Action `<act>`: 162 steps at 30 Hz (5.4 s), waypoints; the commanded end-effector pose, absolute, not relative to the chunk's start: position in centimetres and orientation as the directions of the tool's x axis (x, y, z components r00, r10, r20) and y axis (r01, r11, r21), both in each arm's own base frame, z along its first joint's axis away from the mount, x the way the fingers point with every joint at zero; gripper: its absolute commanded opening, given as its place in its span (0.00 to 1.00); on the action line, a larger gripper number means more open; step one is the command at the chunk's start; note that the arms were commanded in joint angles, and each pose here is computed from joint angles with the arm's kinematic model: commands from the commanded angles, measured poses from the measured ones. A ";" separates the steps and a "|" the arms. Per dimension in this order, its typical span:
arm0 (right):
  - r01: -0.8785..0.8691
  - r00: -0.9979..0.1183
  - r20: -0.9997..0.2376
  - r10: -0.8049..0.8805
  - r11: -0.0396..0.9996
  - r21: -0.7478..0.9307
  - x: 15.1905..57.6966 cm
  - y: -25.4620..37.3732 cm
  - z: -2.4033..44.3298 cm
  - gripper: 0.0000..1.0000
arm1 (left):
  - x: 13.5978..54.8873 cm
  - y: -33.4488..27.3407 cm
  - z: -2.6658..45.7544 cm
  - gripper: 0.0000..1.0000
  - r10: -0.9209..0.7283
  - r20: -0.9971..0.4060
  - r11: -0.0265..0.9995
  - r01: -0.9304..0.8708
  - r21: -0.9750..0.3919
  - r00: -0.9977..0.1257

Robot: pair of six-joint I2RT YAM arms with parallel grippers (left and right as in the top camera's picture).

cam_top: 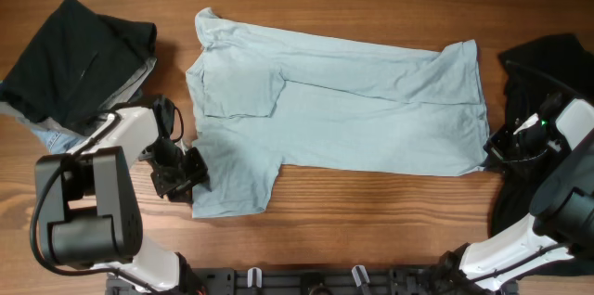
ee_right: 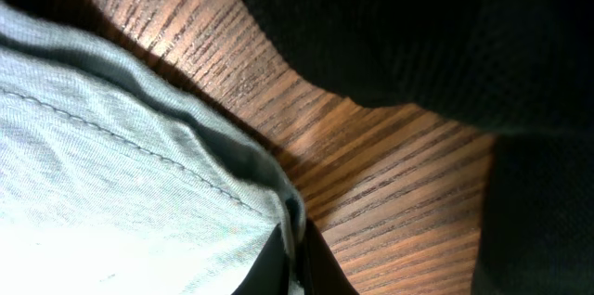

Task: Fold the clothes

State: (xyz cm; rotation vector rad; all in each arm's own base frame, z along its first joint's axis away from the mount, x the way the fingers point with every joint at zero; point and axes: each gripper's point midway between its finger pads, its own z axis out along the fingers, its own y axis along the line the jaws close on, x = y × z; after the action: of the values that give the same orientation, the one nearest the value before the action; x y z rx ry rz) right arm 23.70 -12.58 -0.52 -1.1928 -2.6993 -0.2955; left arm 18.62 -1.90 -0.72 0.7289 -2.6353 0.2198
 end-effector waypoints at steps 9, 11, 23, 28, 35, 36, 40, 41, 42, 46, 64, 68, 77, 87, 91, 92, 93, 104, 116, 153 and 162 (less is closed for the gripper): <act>0.704 -0.711 0.212 0.671 0.674 0.225 25.2 -11.4 1.8 0.04 | 20.2 -2.0 5.5 0.04 -0.394 0.373 0.888 -0.453 -0.082 -0.840; 0.674 -0.734 0.158 0.660 0.681 0.285 26.2 -11.1 5.1 0.04 | 22.1 -1.6 8.8 0.04 -0.395 0.256 0.893 -0.435 -0.121 -0.882; 0.685 -0.616 -0.144 0.774 0.617 0.386 30.5 -13.5 13.6 0.04 | 35.0 -2.8 19.5 0.04 -0.384 -0.344 0.878 -0.223 -0.425 -0.857; 0.732 -0.538 -0.139 0.831 0.543 0.411 31.7 -14.3 13.2 0.05 | 39.3 -3.9 21.4 0.04 -0.345 -0.510 0.892 -0.107 -0.438 -0.788; 0.779 -0.497 -0.069 0.865 0.480 0.403 32.8 -15.0 10.2 0.04 | 44.9 -4.4 20.6 0.04 -0.327 -0.617 0.903 -0.042 -0.429 -0.716; 0.782 -0.489 -0.070 0.869 0.473 0.407 33.2 -15.2 9.8 0.04 | 45.6 -4.4 20.4 0.04 -0.326 -0.629 0.903 -0.034 -0.429 -0.705; 0.758 -0.497 -0.103 0.862 0.489 0.433 34.8 -15.6 9.1 0.04 | 47.2 -4.4 18.6 0.04 -0.326 -0.629 0.902 -0.034 -0.429 -0.706; 0.749 -0.502 -0.114 0.857 0.497 0.438 35.4 -15.6 8.9 0.04 | 47.8 -4.5 17.9 0.04 -0.325 -0.630 0.902 -0.032 -0.430 -0.706; 0.742 -0.506 -0.117 0.854 0.501 0.445 36.0 -15.4 8.6 0.05 | 48.5 -4.5 17.3 0.04 -0.334 -0.628 0.899 -0.038 -0.437 -0.703; 0.715 -0.530 -0.129 0.838 0.523 0.464 38.7 -14.1 6.8 0.37 | 49.5 -4.3 15.2 0.20 -0.355 -0.612 0.897 -0.073 -0.435 -0.707; 0.612 -0.756 0.001 0.654 0.706 0.356 34.2 -10.5 4.3 0.75 | 40.7 -2.4 2.6 0.32 -0.189 -0.250 0.967 -0.137 -0.213 -0.950; 0.614 -0.756 0.007 0.654 0.706 0.354 34.0 -10.4 4.3 0.75 | 41.7 -2.0 1.5 0.27 -0.158 -0.279 0.976 -0.106 -0.192 -0.947; 0.645 -0.743 -0.063 0.666 0.738 0.197 32.5 -13.0 1.3 0.65 | 42.1 0.2 1.7 0.04 -0.229 -0.283 0.961 -0.169 -0.220 -0.931; 0.689 -0.705 -0.052 0.707 0.701 0.181 33.1 -13.6 -1.5 0.19 | 39.5 -2.5 1.6 0.64 -0.166 -0.177 0.935 -0.098 -0.341 -0.970; 0.681 -0.713 -0.057 0.699 0.709 0.182 33.2 -13.6 -1.5 0.04 | 39.2 -2.9 0.7 0.61 -0.134 -0.189 0.943 -0.066 -0.326 -0.973; 0.681 -0.713 -0.057 0.699 0.710 0.181 33.2 -13.6 -1.5 0.04 | 39.6 -2.6 0.6 0.61 -0.134 -0.208 0.947 -0.063 -0.315 -0.969; 0.681 -0.713 -0.057 0.699 0.709 0.181 33.2 -13.6 -1.5 0.04 | 40.3 -2.5 0.7 0.58 -0.134 -0.235 0.950 -0.057 -0.308 -0.963; 0.743 -0.665 0.012 0.746 0.664 -0.084 27.6 -16.7 2.2 0.04 | 38.8 3.5 4.8 0.04 -0.239 -0.215 0.962 -0.200 -0.185 -0.947; 0.617 -0.778 0.000 0.628 0.764 0.190 31.0 -14.2 3.8 0.73 | 37.1 3.8 8.3 0.83 -0.250 -0.158 0.958 -0.221 -0.183 -0.955; 0.367 -0.894 -0.085 0.441 0.826 0.428 35.4 -13.8 5.5 0.04 | 37.6 1.0 11.2 0.80 -0.244 -0.139 0.921 -0.185 -0.343 -0.960; 0.241 -0.927 -0.199 0.318 0.911 0.336 37.1 -9.7 16.6 0.04 | 37.0 0.9 11.1 0.79 -0.245 -0.114 0.919 -0.193 -0.343 -0.963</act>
State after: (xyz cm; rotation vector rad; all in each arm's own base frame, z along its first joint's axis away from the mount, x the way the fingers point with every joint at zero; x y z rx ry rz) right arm 36.43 -13.54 15.14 -0.6219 -3.2994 -0.5336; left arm 36.62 0.84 9.90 0.3791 -3.1965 0.5196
